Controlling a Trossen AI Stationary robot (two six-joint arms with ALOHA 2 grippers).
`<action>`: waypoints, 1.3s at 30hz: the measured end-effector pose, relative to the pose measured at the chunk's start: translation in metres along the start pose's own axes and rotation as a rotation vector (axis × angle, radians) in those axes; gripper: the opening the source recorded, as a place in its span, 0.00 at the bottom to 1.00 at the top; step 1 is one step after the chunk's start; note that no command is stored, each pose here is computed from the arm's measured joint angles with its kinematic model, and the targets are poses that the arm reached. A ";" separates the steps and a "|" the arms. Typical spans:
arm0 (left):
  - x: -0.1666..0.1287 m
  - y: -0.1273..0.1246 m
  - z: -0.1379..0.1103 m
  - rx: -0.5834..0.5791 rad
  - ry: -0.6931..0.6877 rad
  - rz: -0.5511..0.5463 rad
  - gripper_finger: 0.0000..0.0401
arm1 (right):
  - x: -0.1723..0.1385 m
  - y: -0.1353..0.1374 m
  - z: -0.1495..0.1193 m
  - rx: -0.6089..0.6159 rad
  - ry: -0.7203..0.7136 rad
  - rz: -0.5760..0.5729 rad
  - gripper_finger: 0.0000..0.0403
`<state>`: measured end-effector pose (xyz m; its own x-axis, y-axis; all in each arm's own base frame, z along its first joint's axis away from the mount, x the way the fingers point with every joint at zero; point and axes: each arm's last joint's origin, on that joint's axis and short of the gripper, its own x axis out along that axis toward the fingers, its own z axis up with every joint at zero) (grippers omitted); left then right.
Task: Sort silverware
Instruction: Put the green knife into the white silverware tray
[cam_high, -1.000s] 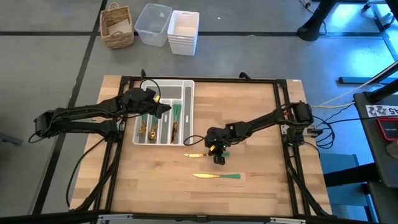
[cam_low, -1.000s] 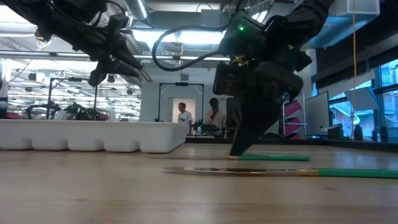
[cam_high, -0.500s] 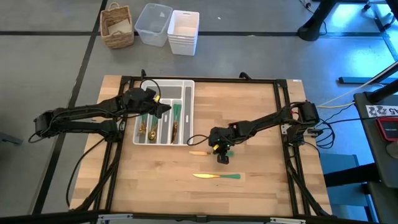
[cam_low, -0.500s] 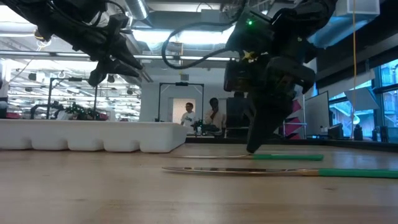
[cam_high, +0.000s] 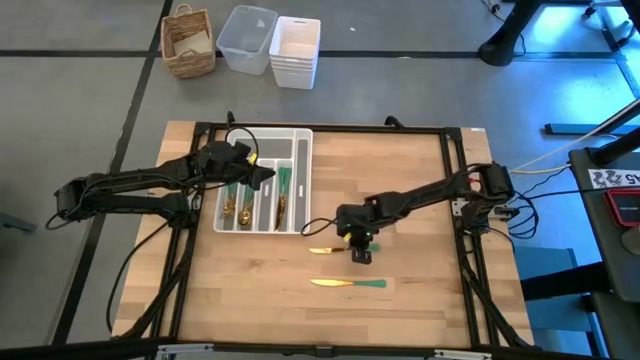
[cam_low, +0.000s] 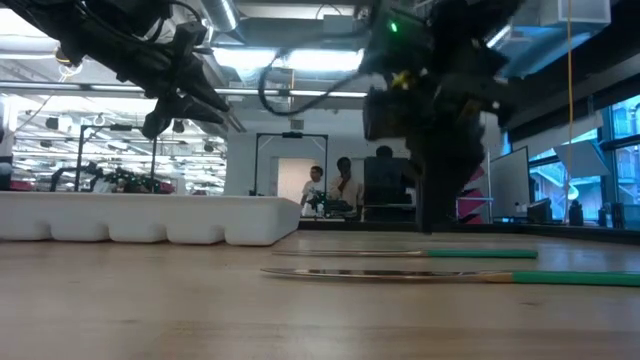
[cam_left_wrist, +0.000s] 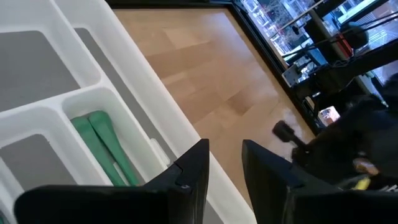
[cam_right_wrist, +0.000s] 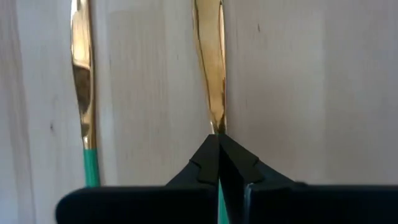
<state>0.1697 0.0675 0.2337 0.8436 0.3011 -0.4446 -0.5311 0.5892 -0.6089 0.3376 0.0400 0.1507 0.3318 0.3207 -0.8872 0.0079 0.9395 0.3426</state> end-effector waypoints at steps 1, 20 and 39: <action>0.000 0.000 0.000 0.000 0.000 0.000 0.22 | -0.004 0.002 0.003 -0.019 0.014 -0.024 0.02; 0.000 0.000 0.000 0.023 0.001 0.001 0.22 | -0.011 0.033 0.022 -0.212 0.074 -0.221 0.23; 0.000 0.000 -0.001 0.030 0.006 0.004 0.22 | 0.026 0.022 0.016 -0.160 0.181 -0.217 0.34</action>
<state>0.1695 0.0673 0.2330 0.8408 0.2996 -0.4509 -0.5322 0.6100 -0.5871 0.3618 0.0672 0.1407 0.1655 0.1137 -0.9796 -0.0933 0.9907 0.0992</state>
